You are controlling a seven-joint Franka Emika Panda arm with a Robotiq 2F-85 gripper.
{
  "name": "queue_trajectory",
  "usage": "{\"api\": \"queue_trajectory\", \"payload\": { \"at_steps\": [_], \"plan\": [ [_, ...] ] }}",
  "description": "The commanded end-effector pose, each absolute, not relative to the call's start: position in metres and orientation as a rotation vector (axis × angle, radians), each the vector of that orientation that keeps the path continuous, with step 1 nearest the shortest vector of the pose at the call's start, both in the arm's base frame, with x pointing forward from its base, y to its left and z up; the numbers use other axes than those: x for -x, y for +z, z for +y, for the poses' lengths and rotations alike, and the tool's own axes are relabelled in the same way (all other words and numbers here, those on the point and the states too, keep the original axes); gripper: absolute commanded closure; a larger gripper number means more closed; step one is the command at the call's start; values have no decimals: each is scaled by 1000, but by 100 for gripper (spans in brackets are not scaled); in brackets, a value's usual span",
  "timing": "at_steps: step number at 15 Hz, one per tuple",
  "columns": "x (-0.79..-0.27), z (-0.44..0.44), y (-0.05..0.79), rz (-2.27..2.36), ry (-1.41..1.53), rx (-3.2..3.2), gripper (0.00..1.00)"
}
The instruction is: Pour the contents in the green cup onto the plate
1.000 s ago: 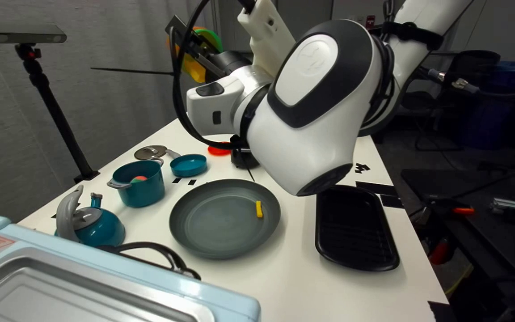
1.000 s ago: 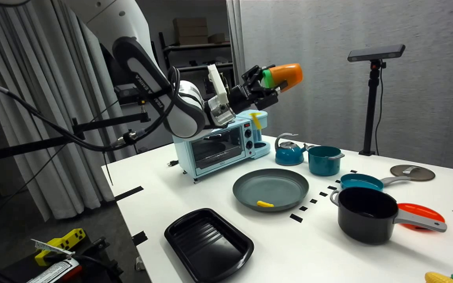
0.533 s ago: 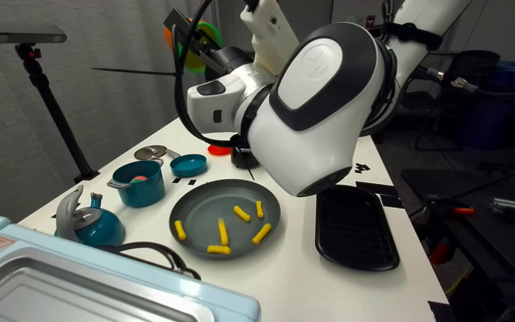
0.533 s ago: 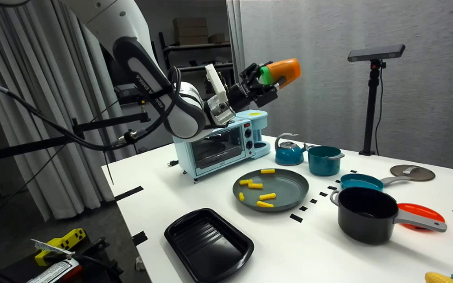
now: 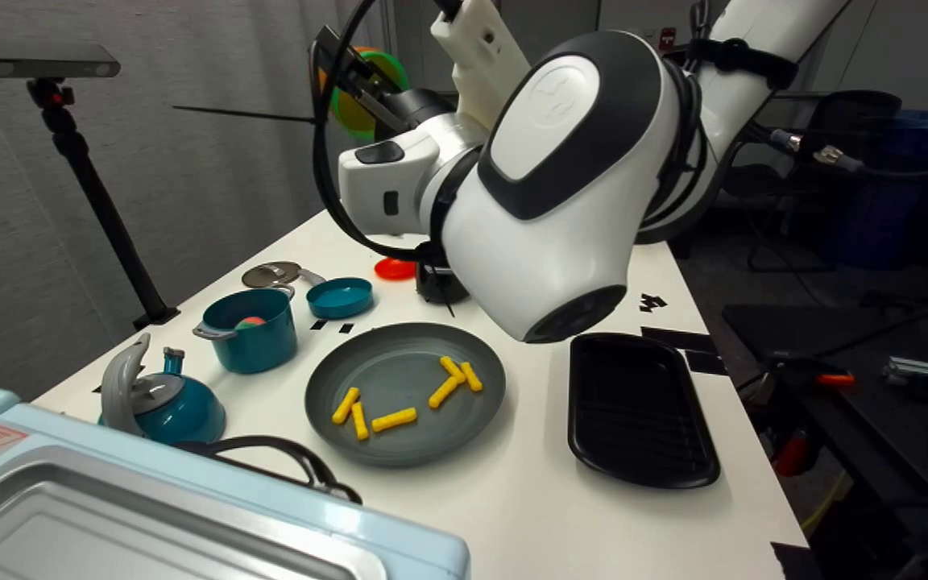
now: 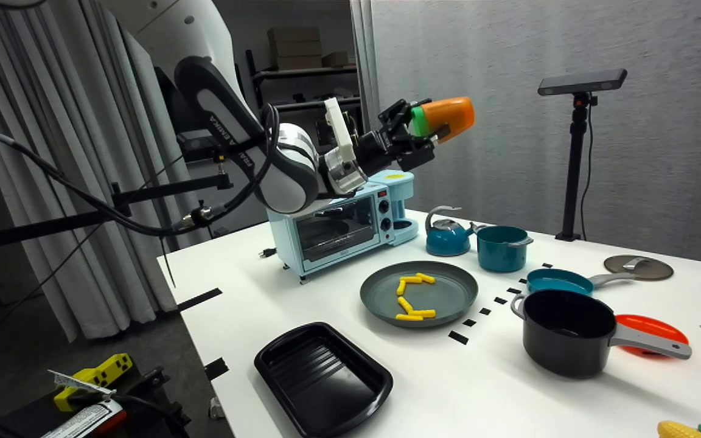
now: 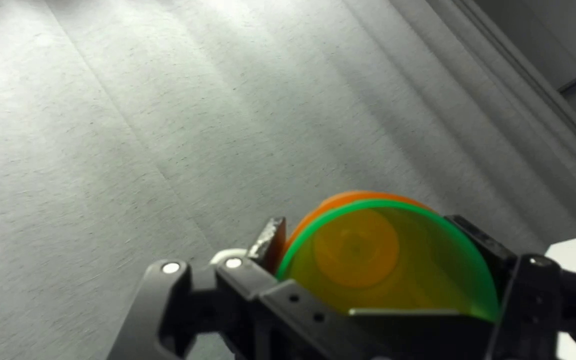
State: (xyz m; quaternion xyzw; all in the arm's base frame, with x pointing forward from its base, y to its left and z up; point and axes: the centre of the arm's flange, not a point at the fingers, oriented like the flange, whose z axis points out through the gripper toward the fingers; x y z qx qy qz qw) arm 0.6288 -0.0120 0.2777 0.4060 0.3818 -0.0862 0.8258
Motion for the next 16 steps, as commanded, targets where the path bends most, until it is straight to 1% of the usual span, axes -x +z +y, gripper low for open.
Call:
{"api": "queue_trajectory", "payload": {
  "at_steps": [1, 8, 13, 16],
  "plan": [
    [-645, -28, 292, 844, -227, -1051, 44],
    [-684, -83, 304, 884, -329, -1431, 44],
    [-692, -110, 306, 884, -381, -1725, 44],
    [-689, -122, 305, 860, -438, -1901, 44]
  ]
}}
